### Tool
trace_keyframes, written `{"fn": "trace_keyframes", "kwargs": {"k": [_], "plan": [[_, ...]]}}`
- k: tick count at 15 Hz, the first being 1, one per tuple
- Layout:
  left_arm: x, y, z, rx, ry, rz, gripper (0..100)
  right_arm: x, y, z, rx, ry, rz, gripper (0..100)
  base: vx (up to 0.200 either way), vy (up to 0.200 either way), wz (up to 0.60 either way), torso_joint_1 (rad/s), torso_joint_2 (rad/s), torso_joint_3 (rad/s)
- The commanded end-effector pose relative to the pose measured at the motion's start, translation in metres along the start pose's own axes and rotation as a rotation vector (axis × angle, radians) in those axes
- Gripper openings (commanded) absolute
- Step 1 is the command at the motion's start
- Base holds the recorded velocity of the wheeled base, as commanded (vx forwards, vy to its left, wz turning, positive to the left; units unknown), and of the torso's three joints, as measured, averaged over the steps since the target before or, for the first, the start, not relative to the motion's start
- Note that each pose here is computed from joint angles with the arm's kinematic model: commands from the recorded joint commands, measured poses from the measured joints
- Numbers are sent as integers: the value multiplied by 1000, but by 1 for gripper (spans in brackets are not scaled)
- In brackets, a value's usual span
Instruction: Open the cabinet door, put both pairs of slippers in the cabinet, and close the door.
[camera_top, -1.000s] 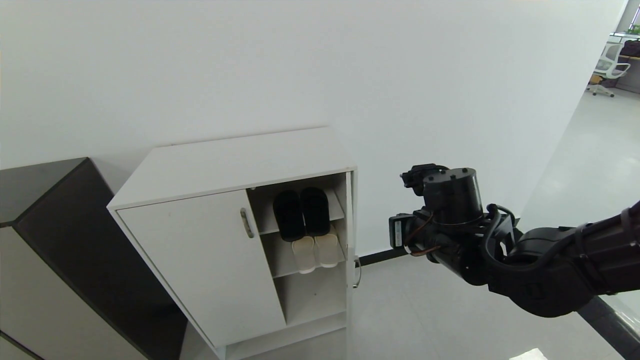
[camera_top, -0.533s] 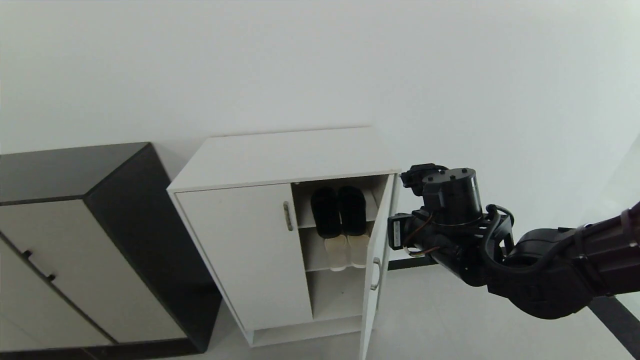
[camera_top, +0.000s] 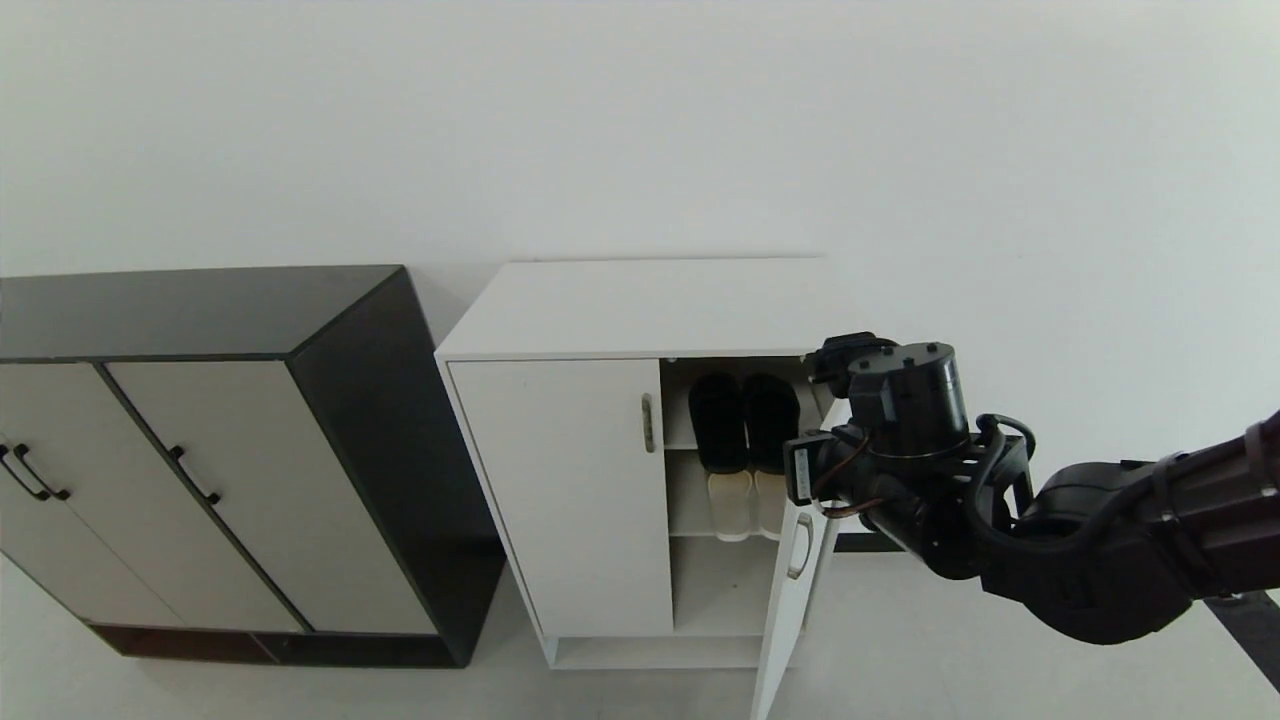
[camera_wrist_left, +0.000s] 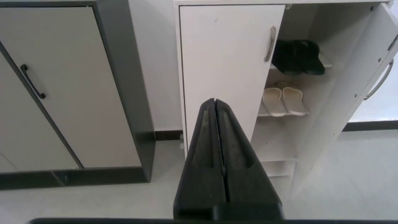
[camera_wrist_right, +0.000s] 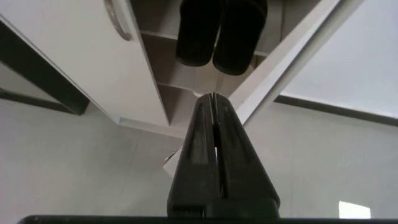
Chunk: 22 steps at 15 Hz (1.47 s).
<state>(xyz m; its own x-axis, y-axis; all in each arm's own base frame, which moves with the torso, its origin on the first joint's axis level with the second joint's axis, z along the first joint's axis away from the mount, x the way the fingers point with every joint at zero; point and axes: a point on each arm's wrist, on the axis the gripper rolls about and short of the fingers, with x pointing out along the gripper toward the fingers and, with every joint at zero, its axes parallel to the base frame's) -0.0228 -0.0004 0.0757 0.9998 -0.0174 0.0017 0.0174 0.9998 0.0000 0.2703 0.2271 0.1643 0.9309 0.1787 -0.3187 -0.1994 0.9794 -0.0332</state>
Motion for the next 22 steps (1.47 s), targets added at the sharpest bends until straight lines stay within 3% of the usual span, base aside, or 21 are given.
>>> {"fn": "trace_keyframes", "kwargs": {"k": [1, 6, 11, 16, 18, 22], "plan": [[0, 0, 0, 0, 0, 1, 0, -11, -7, -1, -31, 2, -17, 0, 0, 0, 0, 0, 0, 0], [0, 0, 0, 0, 0, 1, 0, -33, -19, -9, -117, 30, -12, 0, 0, 0, 0, 0, 0, 0], [0, 0, 0, 0, 0, 1, 0, -18, -13, -30, -150, 117, 26, 0, 0, 0, 0, 0, 0, 0], [0, 0, 0, 0, 0, 1, 0, -1, -6, -44, -150, 132, 67, 0, 0, 0, 0, 0, 0, 0], [0, 0, 0, 0, 0, 1, 0, 8, -5, -48, -139, 121, 65, 0, 0, 0, 0, 0, 0, 0], [0, 0, 0, 0, 0, 1, 0, 27, 5, -49, -66, -22, 107, 0, 0, 0, 0, 0, 0, 0]]}}
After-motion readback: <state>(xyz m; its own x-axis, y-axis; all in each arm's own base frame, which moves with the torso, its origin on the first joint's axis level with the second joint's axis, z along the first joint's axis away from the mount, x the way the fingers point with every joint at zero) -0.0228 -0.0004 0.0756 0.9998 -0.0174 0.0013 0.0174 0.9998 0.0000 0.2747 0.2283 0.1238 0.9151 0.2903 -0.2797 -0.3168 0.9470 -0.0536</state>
